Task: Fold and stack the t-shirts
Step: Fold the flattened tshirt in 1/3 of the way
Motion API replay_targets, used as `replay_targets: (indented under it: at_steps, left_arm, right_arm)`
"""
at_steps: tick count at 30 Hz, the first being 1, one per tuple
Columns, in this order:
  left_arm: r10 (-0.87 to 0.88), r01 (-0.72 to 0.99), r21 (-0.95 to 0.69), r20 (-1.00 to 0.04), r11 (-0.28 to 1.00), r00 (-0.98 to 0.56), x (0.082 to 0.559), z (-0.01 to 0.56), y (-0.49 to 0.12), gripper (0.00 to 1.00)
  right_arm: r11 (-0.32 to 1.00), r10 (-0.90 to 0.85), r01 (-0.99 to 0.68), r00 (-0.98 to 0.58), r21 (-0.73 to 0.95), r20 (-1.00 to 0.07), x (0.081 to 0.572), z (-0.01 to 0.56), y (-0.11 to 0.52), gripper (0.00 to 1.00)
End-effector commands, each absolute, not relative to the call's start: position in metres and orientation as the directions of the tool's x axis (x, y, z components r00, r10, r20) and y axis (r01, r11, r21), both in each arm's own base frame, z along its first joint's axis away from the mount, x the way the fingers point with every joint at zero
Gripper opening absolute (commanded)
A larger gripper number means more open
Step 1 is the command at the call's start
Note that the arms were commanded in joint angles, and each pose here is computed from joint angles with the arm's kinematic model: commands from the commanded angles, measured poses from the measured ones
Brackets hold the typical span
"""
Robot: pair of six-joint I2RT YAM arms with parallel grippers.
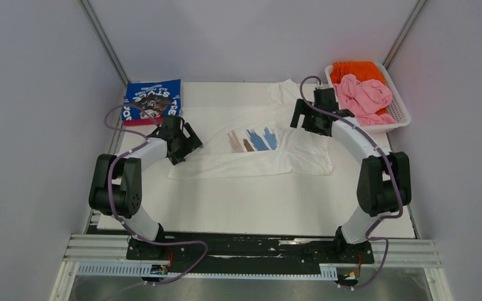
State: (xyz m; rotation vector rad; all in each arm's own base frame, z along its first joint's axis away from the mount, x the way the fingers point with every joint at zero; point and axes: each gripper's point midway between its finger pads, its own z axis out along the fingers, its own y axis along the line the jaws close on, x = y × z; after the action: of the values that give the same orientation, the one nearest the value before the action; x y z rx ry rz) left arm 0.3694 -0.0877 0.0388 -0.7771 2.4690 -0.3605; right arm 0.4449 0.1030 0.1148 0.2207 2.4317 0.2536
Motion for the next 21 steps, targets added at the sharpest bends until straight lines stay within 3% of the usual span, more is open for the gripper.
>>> replay_targets:
  at_steps: [1,5,10,16,21]
  left_arm:
    - [-0.560,-0.432,-0.364,-0.425,0.825,-0.711,0.356,0.037,-0.084,1.00]
    - [-0.550,-0.428,-0.353,-0.423,0.832,-0.720,0.349,0.032,-0.085,1.00]
    - [-0.532,-0.410,-0.351,-0.418,0.842,-0.736,0.340,0.030,-0.093,1.00]
    - [-0.508,-0.405,-0.314,-0.410,0.859,-0.758,0.315,0.025,-0.101,1.00]
    - [-0.523,-0.429,-0.309,-0.374,0.849,-0.766,0.276,0.020,-0.101,1.00]
  right_arm:
    - [0.938,0.310,0.148,-0.761,0.312,-0.570,0.406,0.105,0.113,1.00]
    - [0.930,0.308,0.147,-0.812,0.336,-0.496,0.381,0.073,0.124,1.00]
    - [0.943,0.312,0.224,-0.856,0.248,-0.412,0.355,0.030,0.108,1.00]
    - [0.934,0.353,0.357,-0.903,0.030,-0.245,0.269,-0.005,0.067,1.00]
    - [0.912,0.407,0.409,-0.910,-0.008,-0.079,0.202,-0.008,0.064,1.00]
